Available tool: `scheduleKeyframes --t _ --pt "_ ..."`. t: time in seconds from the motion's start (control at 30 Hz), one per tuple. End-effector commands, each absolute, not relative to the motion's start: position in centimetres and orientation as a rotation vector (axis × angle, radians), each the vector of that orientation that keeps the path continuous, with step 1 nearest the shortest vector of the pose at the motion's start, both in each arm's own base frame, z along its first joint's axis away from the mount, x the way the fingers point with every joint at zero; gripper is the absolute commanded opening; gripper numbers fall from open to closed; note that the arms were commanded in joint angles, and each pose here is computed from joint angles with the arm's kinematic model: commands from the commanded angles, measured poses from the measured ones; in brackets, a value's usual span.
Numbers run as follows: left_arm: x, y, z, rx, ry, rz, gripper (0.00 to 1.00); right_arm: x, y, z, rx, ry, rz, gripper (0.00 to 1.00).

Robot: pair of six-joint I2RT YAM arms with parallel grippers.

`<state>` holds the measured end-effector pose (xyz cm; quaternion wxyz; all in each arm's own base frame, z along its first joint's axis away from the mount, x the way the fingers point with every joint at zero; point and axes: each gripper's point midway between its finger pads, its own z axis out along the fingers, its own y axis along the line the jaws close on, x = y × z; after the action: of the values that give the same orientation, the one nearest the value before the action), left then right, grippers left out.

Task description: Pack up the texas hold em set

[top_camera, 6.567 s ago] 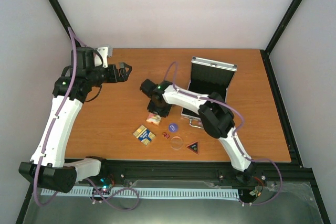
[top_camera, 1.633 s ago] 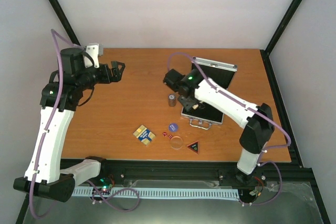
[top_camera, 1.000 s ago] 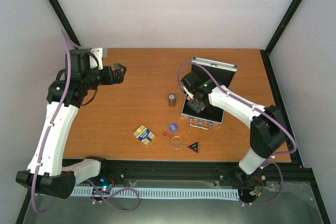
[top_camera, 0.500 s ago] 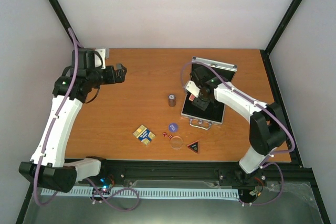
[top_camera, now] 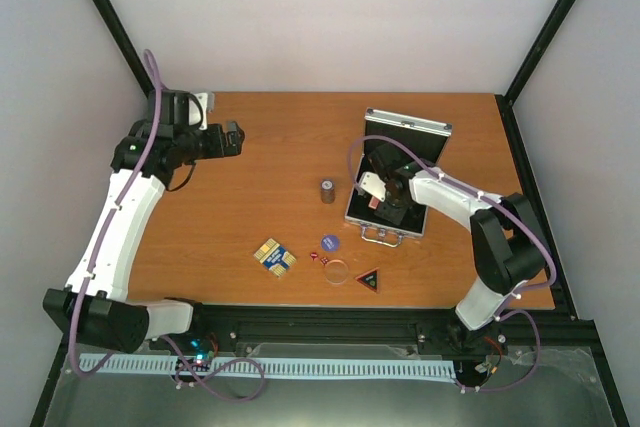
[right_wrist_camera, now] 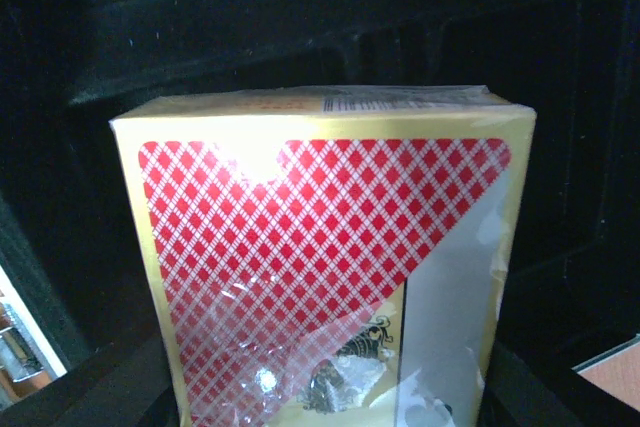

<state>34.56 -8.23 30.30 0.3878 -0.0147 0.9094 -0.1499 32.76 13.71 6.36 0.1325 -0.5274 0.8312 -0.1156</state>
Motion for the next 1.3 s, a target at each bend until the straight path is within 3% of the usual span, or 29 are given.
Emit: scheduleKeyframes --t 0.0,0.33,0.43,0.53,0.6,0.83,1.1,1.27 --pt "35.2 -8.6 31.8 -0.016 2.269 -0.393 1.0 33.8 13.4 5.8 -1.532 2.367 -0.388 0.57" --pt "35.4 -8.6 31.5 -0.014 2.278 -0.386 1.0 34.6 14.0 4.9 -1.543 2.392 -0.355 0.6" --pt "35.5 -8.6 31.4 -0.014 2.28 -0.383 1.0 34.7 13.9 4.8 -1.536 2.396 -0.364 0.73" --pt "35.5 -8.6 31.3 -0.014 2.283 -0.383 1.0 34.7 13.9 4.9 -1.53 2.399 -0.37 0.75" --pt "35.5 -8.6 31.3 -0.013 2.283 -0.386 1.0 34.7 13.8 5.0 -1.526 2.402 -0.372 0.82" --pt "35.5 -8.6 31.3 -0.014 2.281 -0.388 1.0 35.2 14.5 6.9 -1.465 2.403 -0.331 0.84" --pt "35.6 -8.6 31.1 -0.015 2.284 -0.384 1.0 35.1 17.8 10.4 -1.324 2.436 -0.057 0.84" --pt "35.6 -8.6 31.1 -0.017 2.284 -0.387 1.0 36.2 17.6 10.2 -1.133 2.52 -0.076 0.77"
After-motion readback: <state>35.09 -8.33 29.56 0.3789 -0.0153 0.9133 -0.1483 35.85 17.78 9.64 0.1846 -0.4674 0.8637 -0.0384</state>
